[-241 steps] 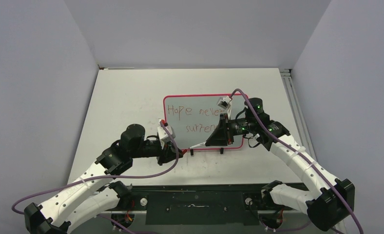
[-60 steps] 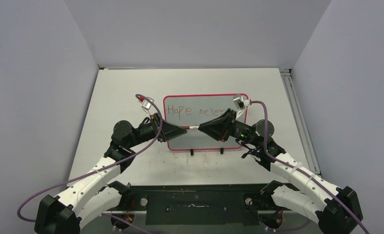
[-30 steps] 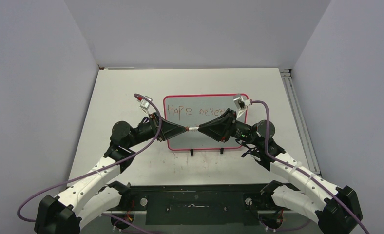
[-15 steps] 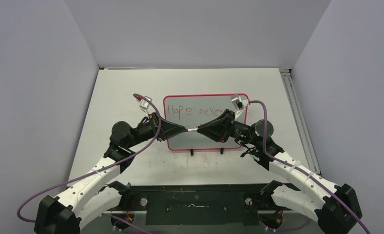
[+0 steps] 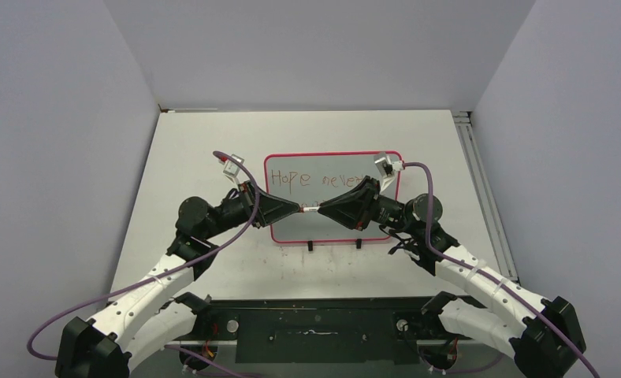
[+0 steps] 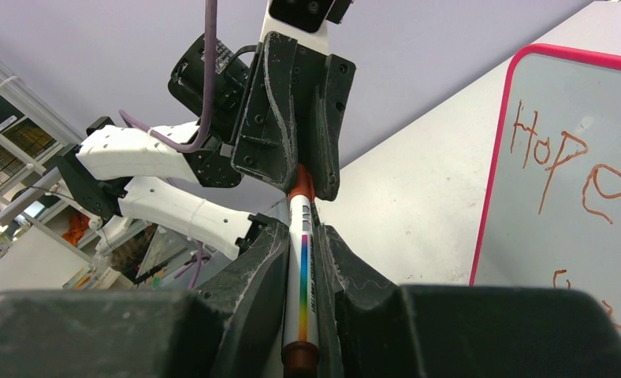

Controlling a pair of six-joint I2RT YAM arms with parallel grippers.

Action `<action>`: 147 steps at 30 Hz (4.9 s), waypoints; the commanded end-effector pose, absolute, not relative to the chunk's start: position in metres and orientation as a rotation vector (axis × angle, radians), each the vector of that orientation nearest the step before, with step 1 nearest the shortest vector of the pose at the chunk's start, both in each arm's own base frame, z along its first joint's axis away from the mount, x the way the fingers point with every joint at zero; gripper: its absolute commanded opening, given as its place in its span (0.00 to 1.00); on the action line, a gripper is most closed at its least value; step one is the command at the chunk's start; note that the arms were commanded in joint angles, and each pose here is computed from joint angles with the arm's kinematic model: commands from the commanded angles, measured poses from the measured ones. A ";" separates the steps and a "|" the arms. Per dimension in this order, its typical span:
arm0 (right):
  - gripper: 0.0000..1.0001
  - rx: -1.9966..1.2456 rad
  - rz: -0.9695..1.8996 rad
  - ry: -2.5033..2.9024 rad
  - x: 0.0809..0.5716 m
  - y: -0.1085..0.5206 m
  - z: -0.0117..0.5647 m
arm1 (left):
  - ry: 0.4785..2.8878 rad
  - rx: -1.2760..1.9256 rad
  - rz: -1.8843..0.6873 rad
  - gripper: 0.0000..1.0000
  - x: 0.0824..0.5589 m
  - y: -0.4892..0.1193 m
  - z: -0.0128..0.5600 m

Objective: Write a sentence on the whiteboard
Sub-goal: Close the whiteboard marker at the center of the board, then place the whiteboard marker at the center of the board, then reset both arms

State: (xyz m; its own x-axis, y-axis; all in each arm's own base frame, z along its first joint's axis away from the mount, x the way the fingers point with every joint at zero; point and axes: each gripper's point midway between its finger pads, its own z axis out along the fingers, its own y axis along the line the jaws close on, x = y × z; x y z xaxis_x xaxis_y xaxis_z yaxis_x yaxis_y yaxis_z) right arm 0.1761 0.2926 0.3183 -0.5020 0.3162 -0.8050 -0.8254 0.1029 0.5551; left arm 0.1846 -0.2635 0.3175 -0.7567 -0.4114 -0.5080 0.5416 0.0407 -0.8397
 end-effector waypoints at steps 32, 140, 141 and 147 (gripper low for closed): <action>0.05 -0.663 1.783 1.342 0.142 0.322 0.331 | 1.395 0.345 -1.861 0.00 0.147 -0.257 0.367; 0.90 0.387 -0.039 1.523 0.295 -0.031 0.303 | 1.624 -0.435 -0.002 0.96 0.277 0.018 0.301; 0.90 0.389 -0.042 1.518 0.295 -0.032 0.304 | 1.619 -0.433 -0.004 0.96 0.276 0.018 0.302; 0.90 0.391 -0.051 1.533 0.296 -0.033 0.301 | 1.628 -0.413 -0.001 0.96 0.276 0.017 0.300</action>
State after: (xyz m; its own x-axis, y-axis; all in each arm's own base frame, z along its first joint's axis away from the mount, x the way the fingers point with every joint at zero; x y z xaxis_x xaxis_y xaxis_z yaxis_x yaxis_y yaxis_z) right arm 0.2939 -0.0259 0.2821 -0.0165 0.2225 -0.9748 0.2555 0.9435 0.2111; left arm 0.2747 0.0130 0.2850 -0.0900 -0.2736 -0.9576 -0.2613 0.9343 -0.2424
